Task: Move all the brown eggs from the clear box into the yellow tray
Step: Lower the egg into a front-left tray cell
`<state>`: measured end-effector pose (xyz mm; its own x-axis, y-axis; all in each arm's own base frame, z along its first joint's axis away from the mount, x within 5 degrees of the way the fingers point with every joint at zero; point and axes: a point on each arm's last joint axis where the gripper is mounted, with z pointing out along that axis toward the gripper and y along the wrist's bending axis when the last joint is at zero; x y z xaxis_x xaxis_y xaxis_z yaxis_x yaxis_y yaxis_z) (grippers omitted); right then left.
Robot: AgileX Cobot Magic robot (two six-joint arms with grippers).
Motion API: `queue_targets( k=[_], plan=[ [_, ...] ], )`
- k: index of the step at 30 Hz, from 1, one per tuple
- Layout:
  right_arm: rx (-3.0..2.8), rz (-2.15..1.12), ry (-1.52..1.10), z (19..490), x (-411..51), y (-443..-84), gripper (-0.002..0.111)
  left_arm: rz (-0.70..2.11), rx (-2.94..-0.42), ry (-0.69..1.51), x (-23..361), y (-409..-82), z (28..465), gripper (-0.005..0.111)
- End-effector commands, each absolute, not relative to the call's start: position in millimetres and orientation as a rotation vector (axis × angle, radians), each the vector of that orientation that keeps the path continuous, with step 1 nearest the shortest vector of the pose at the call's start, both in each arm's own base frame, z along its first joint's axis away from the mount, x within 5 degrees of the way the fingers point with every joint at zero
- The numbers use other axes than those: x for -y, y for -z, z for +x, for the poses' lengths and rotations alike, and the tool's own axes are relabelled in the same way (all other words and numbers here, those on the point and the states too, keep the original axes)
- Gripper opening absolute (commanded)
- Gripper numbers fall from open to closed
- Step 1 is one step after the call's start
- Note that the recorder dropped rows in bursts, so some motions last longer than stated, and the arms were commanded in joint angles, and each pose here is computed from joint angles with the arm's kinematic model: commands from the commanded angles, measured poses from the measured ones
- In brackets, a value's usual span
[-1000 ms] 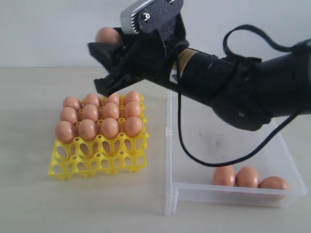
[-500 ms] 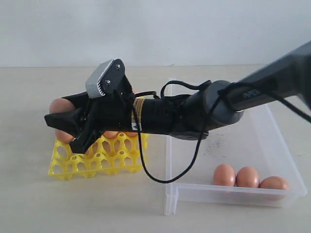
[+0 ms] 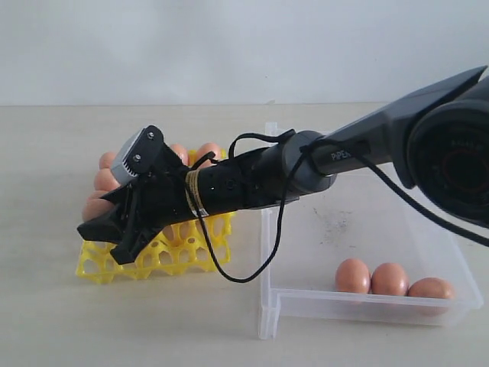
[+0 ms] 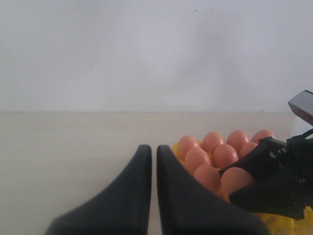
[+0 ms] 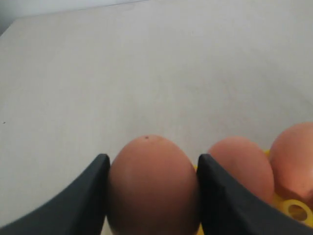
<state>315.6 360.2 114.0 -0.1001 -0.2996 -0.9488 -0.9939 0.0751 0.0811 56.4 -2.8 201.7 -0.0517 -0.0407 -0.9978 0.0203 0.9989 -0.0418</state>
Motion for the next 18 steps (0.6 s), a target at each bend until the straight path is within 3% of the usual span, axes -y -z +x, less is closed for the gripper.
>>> queue_targets(
  k=[1,18],
  plan=[
    [-1.536,-1.344,-1.097,318.7,-364.4,-114.7,0.0,-0.024,-1.608,0.049,2.4,-201.8,56.4,0.004],
    [-1.506,-1.419,-1.077,314.3,-377.7,-107.1,0.0,-0.024,-1.608,0.049,2.4,-201.8,56.4,0.004]
  ],
)
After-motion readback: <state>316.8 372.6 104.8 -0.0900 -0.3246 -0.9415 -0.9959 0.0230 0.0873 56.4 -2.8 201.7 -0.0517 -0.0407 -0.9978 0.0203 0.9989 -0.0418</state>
